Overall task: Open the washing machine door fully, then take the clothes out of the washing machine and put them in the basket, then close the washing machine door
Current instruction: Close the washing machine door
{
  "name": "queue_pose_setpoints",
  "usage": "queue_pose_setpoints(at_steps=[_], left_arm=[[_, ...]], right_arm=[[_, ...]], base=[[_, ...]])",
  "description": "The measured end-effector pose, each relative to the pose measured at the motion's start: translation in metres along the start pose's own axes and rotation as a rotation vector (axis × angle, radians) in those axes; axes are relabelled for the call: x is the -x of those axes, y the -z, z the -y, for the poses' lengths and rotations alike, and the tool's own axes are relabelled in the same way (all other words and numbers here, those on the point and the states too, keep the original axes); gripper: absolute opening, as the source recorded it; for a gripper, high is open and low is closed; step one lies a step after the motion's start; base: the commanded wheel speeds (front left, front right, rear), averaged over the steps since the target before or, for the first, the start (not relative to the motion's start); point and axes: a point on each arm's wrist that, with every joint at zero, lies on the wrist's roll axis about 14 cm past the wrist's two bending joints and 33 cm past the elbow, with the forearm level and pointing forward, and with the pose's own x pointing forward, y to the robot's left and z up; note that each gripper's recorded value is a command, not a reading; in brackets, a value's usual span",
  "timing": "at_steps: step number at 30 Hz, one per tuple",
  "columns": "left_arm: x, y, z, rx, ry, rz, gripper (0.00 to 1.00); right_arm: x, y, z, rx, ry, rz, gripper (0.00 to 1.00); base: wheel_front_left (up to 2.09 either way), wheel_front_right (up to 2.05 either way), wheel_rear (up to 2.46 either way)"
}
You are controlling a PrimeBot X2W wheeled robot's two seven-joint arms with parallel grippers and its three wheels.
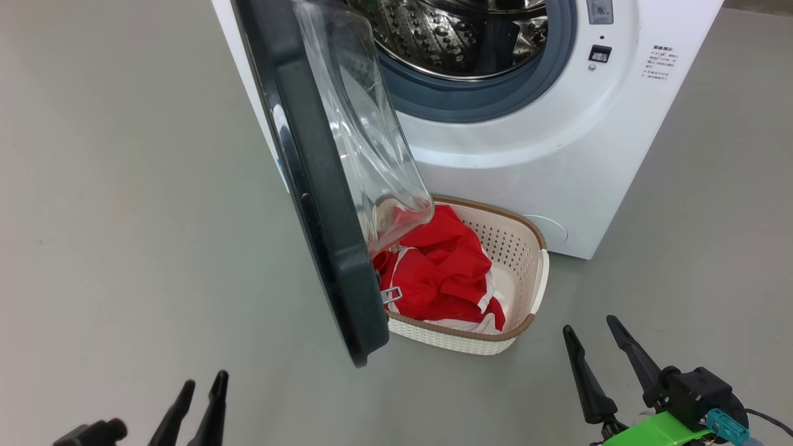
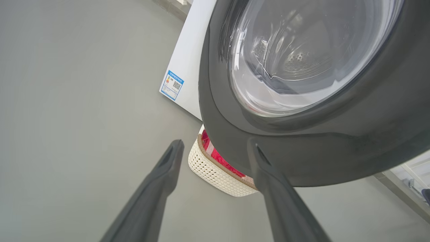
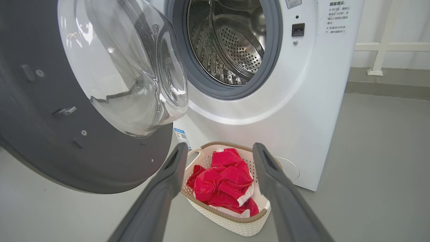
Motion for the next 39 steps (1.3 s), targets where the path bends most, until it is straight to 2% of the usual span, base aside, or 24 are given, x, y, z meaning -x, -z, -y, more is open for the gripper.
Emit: queue_pose_setpoints(at_steps=[7, 15, 22, 39], left_arm=[[0.0, -0.004, 0.012, -0.232, 0.022, 0.05, 1.0], [0.004, -0.017, 0.018, -0.391, -0.003, 0.122, 1.0], [0.009, -0.016, 0.02, -0.429, -0.012, 0.133, 1.0], [0.012, -0.01, 0.022, -0.42, -0.015, 0.123, 1.0]], right_arm=[[0.0, -0.002, -0.001, 0.002, -0.003, 0.004, 1.0], [0.001, -0.002, -0.002, 0.003, -0.006, 0.006, 1.0], [0.002, -0.005, -0.002, 0.006, -0.003, 0.013, 1.0], [0.002, -0.004, 0.0, 0.004, 0.004, 0.012, 1.0]], base=[[0.0, 0.0, 0.0], [0.0, 0.0, 0.0], [0.0, 0.0, 0.0], [0.0, 0.0, 0.0]])
